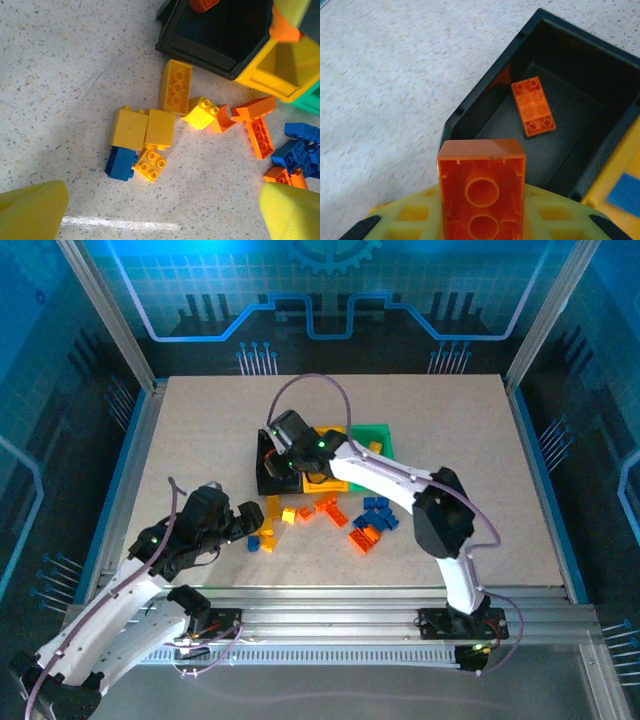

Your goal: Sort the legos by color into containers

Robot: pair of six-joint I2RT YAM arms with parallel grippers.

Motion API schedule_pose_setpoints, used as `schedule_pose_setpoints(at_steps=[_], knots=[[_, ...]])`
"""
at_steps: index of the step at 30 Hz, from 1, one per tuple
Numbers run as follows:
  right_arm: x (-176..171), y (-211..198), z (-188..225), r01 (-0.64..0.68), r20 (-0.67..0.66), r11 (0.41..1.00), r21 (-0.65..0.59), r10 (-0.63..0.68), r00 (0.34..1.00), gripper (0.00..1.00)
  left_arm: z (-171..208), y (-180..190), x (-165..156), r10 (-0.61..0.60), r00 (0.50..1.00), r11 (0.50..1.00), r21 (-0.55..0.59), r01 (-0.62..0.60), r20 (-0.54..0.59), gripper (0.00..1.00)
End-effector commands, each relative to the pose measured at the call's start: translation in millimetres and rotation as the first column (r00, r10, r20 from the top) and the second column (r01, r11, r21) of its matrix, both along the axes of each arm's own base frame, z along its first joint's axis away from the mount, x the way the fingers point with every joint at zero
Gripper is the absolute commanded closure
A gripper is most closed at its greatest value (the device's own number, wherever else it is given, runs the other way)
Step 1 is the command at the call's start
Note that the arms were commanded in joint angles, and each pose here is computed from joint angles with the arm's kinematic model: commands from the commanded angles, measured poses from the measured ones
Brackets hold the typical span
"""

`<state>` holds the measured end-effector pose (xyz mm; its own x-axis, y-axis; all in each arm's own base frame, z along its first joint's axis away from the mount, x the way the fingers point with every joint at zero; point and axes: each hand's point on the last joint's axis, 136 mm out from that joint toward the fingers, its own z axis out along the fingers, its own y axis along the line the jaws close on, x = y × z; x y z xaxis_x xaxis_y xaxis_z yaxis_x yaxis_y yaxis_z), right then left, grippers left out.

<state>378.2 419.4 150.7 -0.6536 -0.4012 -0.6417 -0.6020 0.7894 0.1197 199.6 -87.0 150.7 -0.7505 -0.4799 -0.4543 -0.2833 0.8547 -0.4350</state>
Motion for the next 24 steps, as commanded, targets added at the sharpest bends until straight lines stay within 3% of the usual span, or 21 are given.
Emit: schedule_pose_setpoints(at_steps=[1,4,10,17,24], knots=[[27,-7,-14,0.096,-0.03,0.995,-0.029,-0.097,0.995,0.73,-11,1,-4,0.015,0.999,1.0,-0.011,-0.015,-0.034,0.01],[43,0,-21,0.111,-0.036,0.993,-0.029,-0.112,0.993,0.69,-19,0,-6,0.011,0.998,1.0,-0.005,-0.011,-0.058,0.01],[59,15,-13,0.106,-0.035,0.994,0.015,-0.105,0.994,0.44,-39,-8,-8,-0.027,0.992,1.0,-0.007,0.026,-0.121,0.05],[51,7,40,0.114,0.014,0.987,0.112,-0.116,0.993,0.43,-67,-9,-10,-0.032,0.978,0.999,0.033,0.04,-0.205,0.25],[27,-19,59,0.136,0.027,0.978,0.159,-0.142,0.99,0.43,-99,-14,-8,-0.05,0.96,0.99,0.116,0.085,-0.276,0.41]])
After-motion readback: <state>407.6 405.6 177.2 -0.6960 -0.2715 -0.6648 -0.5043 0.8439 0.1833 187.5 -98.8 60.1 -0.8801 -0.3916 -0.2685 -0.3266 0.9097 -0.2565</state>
